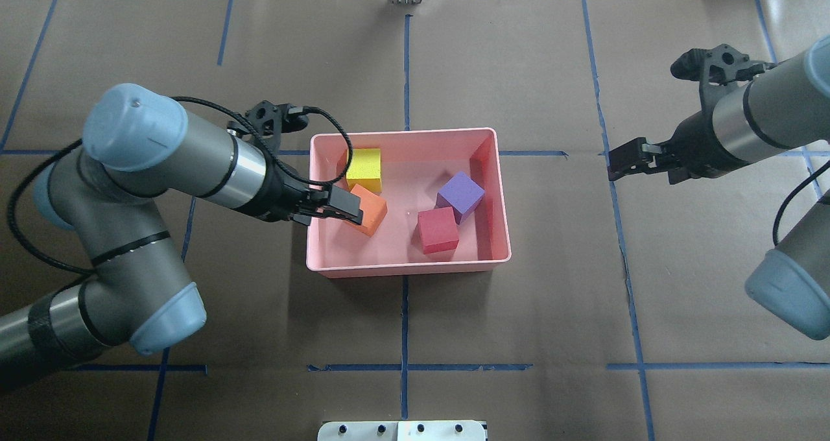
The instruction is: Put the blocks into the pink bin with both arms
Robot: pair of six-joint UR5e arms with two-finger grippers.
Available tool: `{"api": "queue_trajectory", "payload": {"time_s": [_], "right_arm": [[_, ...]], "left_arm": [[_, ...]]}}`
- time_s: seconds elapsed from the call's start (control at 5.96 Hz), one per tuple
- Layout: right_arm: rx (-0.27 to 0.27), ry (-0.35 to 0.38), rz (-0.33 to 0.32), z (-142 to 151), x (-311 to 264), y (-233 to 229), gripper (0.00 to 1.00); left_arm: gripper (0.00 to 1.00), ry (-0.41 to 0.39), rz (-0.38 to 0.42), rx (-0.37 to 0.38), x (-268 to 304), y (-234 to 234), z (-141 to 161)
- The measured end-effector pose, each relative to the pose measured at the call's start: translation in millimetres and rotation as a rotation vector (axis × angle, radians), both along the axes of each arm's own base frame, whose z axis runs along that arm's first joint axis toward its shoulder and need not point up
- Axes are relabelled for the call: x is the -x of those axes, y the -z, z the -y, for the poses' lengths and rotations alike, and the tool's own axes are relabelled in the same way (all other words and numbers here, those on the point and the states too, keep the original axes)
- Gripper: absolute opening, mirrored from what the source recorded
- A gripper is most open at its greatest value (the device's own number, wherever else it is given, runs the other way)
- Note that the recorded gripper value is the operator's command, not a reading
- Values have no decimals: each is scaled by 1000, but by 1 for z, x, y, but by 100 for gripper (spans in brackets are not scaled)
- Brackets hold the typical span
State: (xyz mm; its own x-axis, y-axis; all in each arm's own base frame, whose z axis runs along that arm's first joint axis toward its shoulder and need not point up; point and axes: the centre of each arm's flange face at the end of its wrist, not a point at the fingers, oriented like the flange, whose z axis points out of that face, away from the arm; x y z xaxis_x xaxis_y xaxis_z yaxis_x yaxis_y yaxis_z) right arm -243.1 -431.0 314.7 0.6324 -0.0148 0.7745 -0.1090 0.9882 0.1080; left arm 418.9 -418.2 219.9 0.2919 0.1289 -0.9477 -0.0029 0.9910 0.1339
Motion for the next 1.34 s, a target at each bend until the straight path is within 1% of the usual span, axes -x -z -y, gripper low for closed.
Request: {"api": "queue_trajectory", "payload": {"time_s": [0.17, 0.34, 0.5, 0.67, 0.84, 1.01, 1.17, 1.34], "right_arm": [[-27, 28, -29, 6, -30, -23, 100], [-44, 58, -51, 12, -66, -50, 100], [-55, 90, -75, 16, -103, -85, 100], [-68, 120, -103, 25, -144, -128, 100], [-83, 147, -124, 35, -188, -173, 100], [-91, 175, -132, 42, -227, -219, 100], [-89, 201, -130, 43, -255, -260, 100], [-82, 212, -126, 39, -275, -287, 100]], "left_arm": [[100, -9, 17, -1, 48, -29, 24], [100, -24, 46, -51, 102, -70, 39], [100, -41, 92, -119, 156, -122, 37], [100, -59, 151, -194, 210, -177, 22], [100, -63, 207, -260, 260, -220, 8], [100, -47, 259, -320, 306, -253, 4], [100, -35, 317, -360, 350, -282, 9], [100, -50, 388, -361, 395, -314, 14]]}}
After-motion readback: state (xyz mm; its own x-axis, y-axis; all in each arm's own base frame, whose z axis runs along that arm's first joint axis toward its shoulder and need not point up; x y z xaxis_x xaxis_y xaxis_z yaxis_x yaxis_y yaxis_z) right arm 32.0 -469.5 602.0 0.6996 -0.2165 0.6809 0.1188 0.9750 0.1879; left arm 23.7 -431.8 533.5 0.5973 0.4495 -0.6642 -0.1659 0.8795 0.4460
